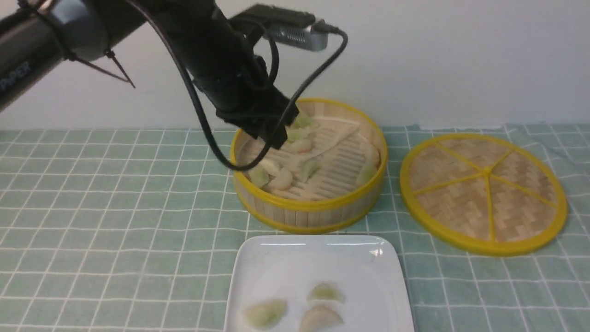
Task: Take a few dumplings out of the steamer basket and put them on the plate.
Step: Use the left arm to put the dumpling into the plate, then use the left arm to grab a dumpling from the steamer
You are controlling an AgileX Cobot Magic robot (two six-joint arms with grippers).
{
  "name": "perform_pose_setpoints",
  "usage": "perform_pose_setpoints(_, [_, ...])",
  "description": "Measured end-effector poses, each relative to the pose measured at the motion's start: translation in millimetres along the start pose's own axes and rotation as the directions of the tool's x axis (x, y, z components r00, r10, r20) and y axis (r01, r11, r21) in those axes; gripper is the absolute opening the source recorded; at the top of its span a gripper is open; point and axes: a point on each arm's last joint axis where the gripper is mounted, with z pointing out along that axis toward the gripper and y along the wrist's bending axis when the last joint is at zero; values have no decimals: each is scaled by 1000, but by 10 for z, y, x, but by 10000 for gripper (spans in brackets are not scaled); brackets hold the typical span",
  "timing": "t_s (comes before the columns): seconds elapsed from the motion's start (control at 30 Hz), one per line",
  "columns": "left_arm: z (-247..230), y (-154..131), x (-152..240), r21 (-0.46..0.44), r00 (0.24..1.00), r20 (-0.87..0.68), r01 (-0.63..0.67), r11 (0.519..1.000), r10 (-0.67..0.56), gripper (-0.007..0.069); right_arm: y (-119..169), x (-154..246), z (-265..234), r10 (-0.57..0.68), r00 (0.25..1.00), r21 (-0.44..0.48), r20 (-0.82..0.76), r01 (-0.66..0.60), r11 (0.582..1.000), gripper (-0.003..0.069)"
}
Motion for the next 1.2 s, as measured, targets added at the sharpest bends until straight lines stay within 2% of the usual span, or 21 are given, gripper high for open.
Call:
perform_pose_setpoints(0.1, [278,-269,292,36,990,-131,-44,998,49,183,0,1,0,0,1000,0,-1,0,1000,-14])
perform_pose_setpoints(0.2, [681,-506,504,31,974,-194,-117,993,120,183,0,1,0,0,1000,0,-1,0,1000,-14])
perform_pose_setpoints(0.37, [1141,-614,606,-20,957,-214,-205,978,196,183,-1,2,0,-1,1000,1,-2,1,1000,-14])
perform_pose_setpoints(0.5, [1386,-565,612,-51,965,-213,-167,985,153,189,0,7,0,-1,1000,0,-8,1,1000,-14])
perform_pose_setpoints(0.63, [1505,-527,634,-68,965,-231,-146,987,127,283,0,10,0,-1,1000,0,-12,1,1000,-14])
perform_pose_setpoints(0.73, [1444,-524,547,-89,967,-220,-147,985,125,409,0,12,0,-2,1000,0,-14,2,1000,-14])
perform_pose_setpoints(0.83, [1271,-527,402,-132,974,-187,-156,979,129,434,0,12,0,-2,1000,0,-14,2,1000,-14])
perform_pose_setpoints(0.9, [1193,-519,348,-161,976,-169,-165,973,138,416,0,13,0,-2,1000,0,-14,2,1000,-14])
perform_pose_setpoints(0.93, [1019,-481,237,-203,984,-117,-156,967,135,347,1,17,0,-2,1000,-1,-19,2,1000,-14])
perform_pose_setpoints(0.97, [934,-462,182,-215,988,-88,-141,966,124,312,1,20,0,-2,1000,-1,-22,2,1000,-14])
perform_pose_setpoints(1.03, [730,-335,50,-235,997,-11,-79,969,79,161,1,23,0,-2,1000,-1,-25,2,1000,-14])
perform_pose_setpoints(1.1, [548,-191,-74,-231,997,66,-16,973,32,58,2,26,0,-2,1000,-2,-28,2,1000,-14])
perform_pose_setpoints(1.2, [405,76,-245,-229,988,154,26,973,9,2,2,26,0,-2,1000,-2,-28,2,1000,-14])
